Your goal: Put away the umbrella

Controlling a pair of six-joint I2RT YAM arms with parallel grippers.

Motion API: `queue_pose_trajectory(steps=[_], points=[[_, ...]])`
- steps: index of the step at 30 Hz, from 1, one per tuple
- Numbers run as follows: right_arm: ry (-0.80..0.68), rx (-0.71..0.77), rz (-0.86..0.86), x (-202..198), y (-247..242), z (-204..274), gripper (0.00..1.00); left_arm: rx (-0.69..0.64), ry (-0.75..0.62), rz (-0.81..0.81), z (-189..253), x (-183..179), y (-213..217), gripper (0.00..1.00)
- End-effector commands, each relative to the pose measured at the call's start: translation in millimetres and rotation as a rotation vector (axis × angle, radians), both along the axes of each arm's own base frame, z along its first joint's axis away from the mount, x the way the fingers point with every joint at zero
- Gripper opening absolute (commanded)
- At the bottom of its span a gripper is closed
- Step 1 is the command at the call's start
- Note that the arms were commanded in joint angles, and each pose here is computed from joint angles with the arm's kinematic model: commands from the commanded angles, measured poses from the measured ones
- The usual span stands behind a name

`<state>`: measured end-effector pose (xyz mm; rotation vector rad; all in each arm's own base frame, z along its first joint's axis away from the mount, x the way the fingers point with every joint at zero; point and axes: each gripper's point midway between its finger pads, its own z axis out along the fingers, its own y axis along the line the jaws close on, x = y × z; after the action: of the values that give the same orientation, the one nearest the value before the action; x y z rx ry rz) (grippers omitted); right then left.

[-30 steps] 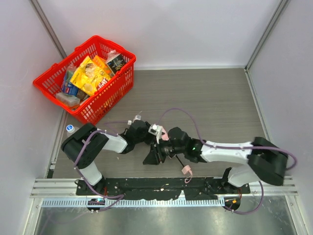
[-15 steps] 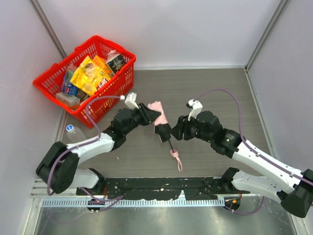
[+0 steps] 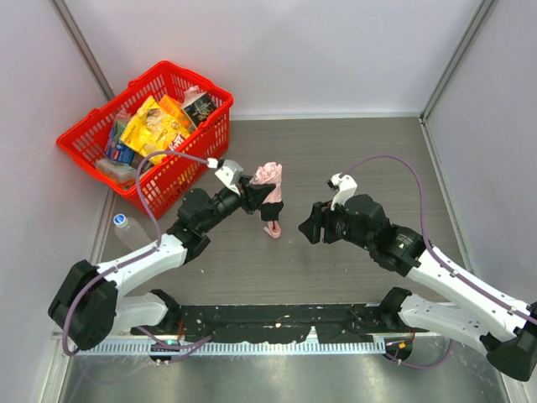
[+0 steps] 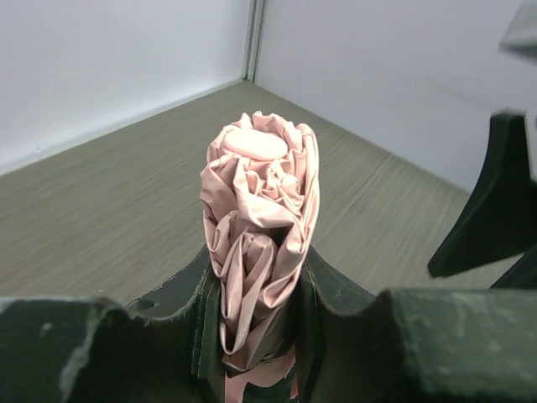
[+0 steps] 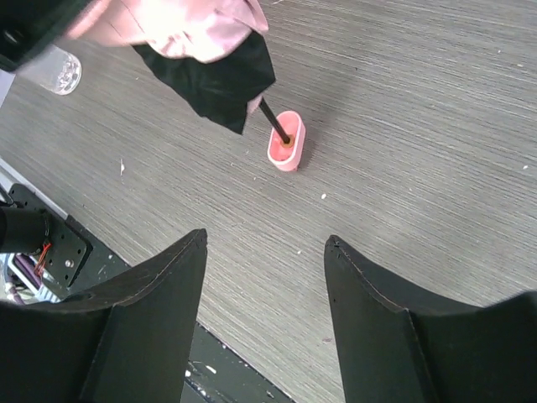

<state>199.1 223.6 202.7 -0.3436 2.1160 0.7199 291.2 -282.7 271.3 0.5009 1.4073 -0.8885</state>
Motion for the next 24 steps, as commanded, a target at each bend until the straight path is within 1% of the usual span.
queue_pose_trajectory(steps=[1, 3, 4, 6, 9, 12, 13, 15, 17, 19, 20, 21, 22, 23, 24], points=[[-0.063, 0.02, -0.035, 11.2, -0.8, 18.3, 0.63, 0.019, -0.362, 0.014, 26.7, -7.8, -6.5, 0.0], [-0.051, 0.017, -0.035, 9.8, -1.1, 12.8, 0.63, 0.04, -0.366, 0.001, 17.9, -9.5, -12.9, 0.0], [-0.055, 0.026, -0.038, 10.0, -1.1, 13.7, 0.63, 0.075, -0.38, 0.005, 8.6, -10.0, -15.3, 0.0], [-0.057, 0.033, -0.038, 9.1, -1.8, 12.4, 0.63, 0.1, -0.353, 0.012, -17.2, -11.7, -17.5, 0.0], [-0.052, 0.023, -0.038, 9.3, -2.2, 8.2, 0.63, 0.066, -0.258, 0.022, -61.0, -22.1, -15.9, 0.0], [-0.038, 0.024, -0.027, 7.6, 0.5, 1.4, 0.63, 0.079, -0.144, 0.042, -116.8, -32.8, -9.7, 0.0], [-0.031, 0.026, -0.013, 5.7, 2.8, -0.6, 0.63, 0.084, -0.112, 0.04, -130.1, -35.1, -8.2, 0.0], [-0.014, 0.022, -0.01, 5.5, 3.9, -7.6, 0.63, 0.09, -0.07, 0.014, -142.1, -38.3, -11.7, 0.0], [0.001, 0.015, -0.007, 4.7, 5.1, -13.1, 0.62, 0.047, -0.053, 0.002, -133.6, -41.1, -12.8, 0.0], [-0.002, 0.016, -0.006, 4.6, 4.3, -11.7, 0.63, -0.032, -0.072, -0.041, -106.3, -47.4, -17.7, 0.0], [0.004, 0.03, 0.01, 2.4, 6.3, -9.3, 0.63, -0.075, -0.088, -0.088, -88.5, -52.2, -20.5, 0.0], [0.005, 0.027, 0.004, 5.5, 5.1, -9.8, 0.64, -0.128, -0.071, -0.125, -70.8, -55.3, -21.4, 0.0], [0.027, 0.046, 0.062, -2.0, 12.0, -7.3, 0.64, -0.176, -0.039, -0.154, -54.4, -54.1, -20.6, 0.0], [0.046, 0.039, 0.073, -1.4, 13.0, -11.4, 0.64, -0.19, -0.018, -0.224, -40.0, -61.3, -24.1, 0.0], [0.059, 0.056, 0.121, -7.4, 18.3, -8.4, 0.64, -0.191, -0.001, -0.286, -26.9, -66.6, -28.8, 0.0]])
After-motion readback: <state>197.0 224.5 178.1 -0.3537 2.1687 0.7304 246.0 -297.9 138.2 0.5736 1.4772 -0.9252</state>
